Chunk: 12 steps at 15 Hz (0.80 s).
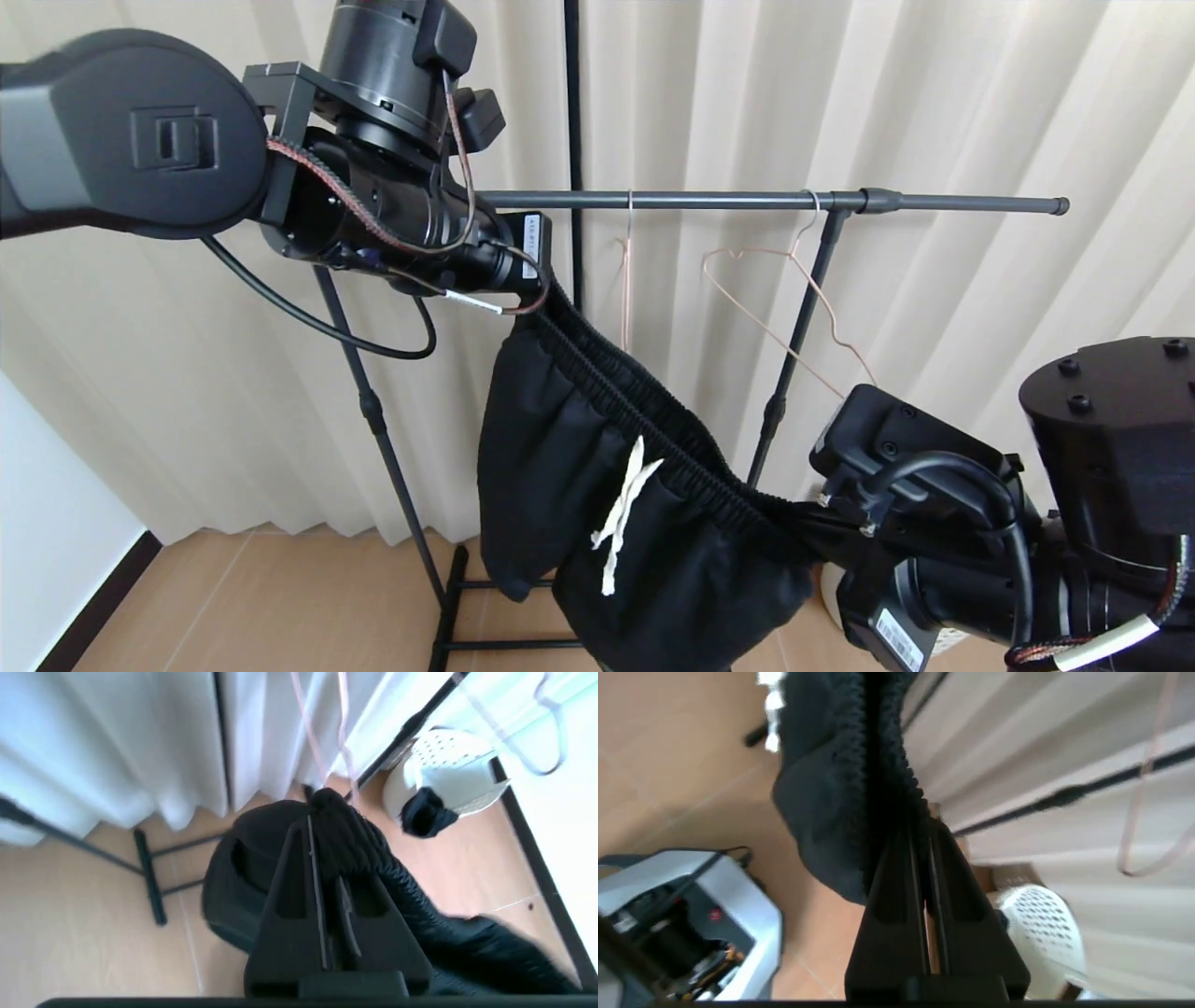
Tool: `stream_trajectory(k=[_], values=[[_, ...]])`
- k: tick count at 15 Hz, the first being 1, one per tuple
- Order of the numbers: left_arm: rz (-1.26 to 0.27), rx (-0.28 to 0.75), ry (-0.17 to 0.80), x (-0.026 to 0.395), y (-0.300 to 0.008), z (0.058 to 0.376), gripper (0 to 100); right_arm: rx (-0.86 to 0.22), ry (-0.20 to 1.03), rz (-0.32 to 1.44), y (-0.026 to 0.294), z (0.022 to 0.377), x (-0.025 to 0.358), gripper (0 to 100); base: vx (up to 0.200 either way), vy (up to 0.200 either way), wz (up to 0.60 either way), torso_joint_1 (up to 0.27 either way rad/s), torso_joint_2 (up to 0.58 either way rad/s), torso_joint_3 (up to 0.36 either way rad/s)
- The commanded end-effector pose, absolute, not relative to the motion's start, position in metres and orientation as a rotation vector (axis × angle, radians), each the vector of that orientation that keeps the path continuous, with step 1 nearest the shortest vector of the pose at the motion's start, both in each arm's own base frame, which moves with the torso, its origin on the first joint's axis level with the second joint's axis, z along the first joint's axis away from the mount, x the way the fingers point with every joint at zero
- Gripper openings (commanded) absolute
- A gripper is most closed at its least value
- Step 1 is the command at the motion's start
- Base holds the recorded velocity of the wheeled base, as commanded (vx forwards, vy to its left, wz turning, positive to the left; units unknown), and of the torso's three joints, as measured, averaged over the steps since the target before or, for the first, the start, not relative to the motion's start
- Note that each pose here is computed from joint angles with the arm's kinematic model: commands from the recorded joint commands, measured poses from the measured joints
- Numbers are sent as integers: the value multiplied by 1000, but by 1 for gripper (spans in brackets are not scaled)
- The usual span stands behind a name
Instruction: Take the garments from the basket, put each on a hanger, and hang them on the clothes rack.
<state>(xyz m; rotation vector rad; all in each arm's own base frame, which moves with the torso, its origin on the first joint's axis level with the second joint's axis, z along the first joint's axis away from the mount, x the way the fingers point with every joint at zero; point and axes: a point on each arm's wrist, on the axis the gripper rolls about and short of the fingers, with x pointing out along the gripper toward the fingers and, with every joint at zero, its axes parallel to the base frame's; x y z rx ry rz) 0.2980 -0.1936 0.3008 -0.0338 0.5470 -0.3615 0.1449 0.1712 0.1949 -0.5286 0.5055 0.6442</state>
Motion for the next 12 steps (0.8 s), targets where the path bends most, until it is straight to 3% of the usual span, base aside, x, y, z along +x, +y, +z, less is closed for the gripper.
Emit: stream_trajectory(k=[1, 4, 7, 8, 10, 12], values=[[-374, -35, 551, 315, -207, 293, 0, -511, 540, 685, 179, 189, 148, 0, 0, 0, 0, 0, 0, 0], [-399, -54, 504, 322, -219, 301, 0, -364, 568, 764, 204, 195, 133, 0, 0, 0, 0, 0, 0, 0], [-451, -50, 519, 321, -229, 296, 0, -254, 599, 794, 230, 196, 124, 0, 0, 0, 0, 0, 0, 0], [-451, -50, 519, 321, -229, 296, 0, -254, 599, 794, 230, 196, 124, 0, 0, 0, 0, 0, 0, 0], [-501, -62, 501, 317, -235, 300, 0, -121, 577, 780, 252, 194, 124, 0, 0, 0, 0, 0, 0, 0], [-505, -63, 497, 317, -236, 300, 0, -53, 552, 782, 261, 193, 128, 0, 0, 0, 0, 0, 0, 0]])
